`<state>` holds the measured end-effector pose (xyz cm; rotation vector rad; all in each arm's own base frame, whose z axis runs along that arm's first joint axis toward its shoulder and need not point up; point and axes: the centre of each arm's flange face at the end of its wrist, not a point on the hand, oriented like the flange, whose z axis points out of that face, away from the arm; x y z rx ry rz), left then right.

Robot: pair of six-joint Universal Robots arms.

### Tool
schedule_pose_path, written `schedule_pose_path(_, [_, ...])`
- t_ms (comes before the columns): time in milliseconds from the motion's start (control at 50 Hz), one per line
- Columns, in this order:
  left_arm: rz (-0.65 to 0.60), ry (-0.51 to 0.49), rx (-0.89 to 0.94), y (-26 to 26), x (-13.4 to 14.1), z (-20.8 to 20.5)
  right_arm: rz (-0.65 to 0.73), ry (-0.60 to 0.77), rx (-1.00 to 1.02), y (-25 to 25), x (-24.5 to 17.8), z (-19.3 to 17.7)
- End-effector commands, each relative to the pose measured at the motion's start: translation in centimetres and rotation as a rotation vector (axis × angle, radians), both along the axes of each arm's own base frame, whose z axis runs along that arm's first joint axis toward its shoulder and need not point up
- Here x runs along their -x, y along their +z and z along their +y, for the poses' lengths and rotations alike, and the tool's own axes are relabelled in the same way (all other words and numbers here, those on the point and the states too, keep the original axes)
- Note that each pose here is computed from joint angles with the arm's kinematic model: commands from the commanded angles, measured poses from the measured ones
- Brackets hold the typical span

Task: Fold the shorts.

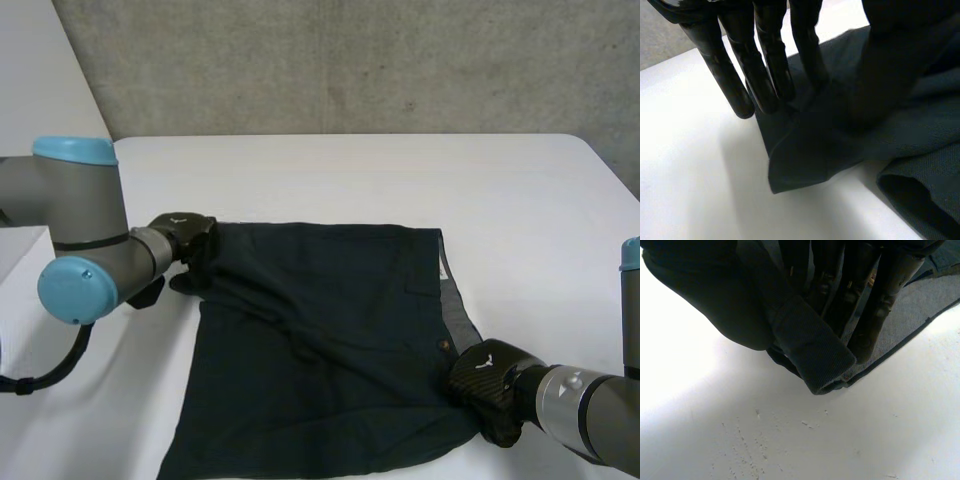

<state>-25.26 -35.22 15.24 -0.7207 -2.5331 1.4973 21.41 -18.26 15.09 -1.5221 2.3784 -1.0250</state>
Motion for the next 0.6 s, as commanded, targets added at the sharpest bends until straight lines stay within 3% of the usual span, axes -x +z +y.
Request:
schedule_pose_path(20, [-0.011, -0.008, 0.003, 0.0, 0.5, 0.3, 0.000, -0.001, 0.000, 0.0, 0.0, 0.0])
schedule_pose_path(120, [-0.024, 0.035, 0.036, 1.0, -0.2, 0.1, 0.000, -0.001, 0.000, 0.0, 0.0, 0.0])
schedule_pose_path(220, [-0.059, 0.129, 0.066, 1.5, -2.7, -0.8, -0.002, 0.002, 0.001, 0.1, 0.0, 0.0])
schedule_pose_path(440, [-0.027, 0.005, 0.077, 3.2, -0.6, 2.2, -0.017, -0.001, 0.021, 0.6, -0.2, -0.1])
schedule_pose_path(600, [-0.010, 0.014, 0.115, 7.1, -2.0, 6.0, -0.063, -0.012, 0.047, 1.5, -0.7, -0.9])
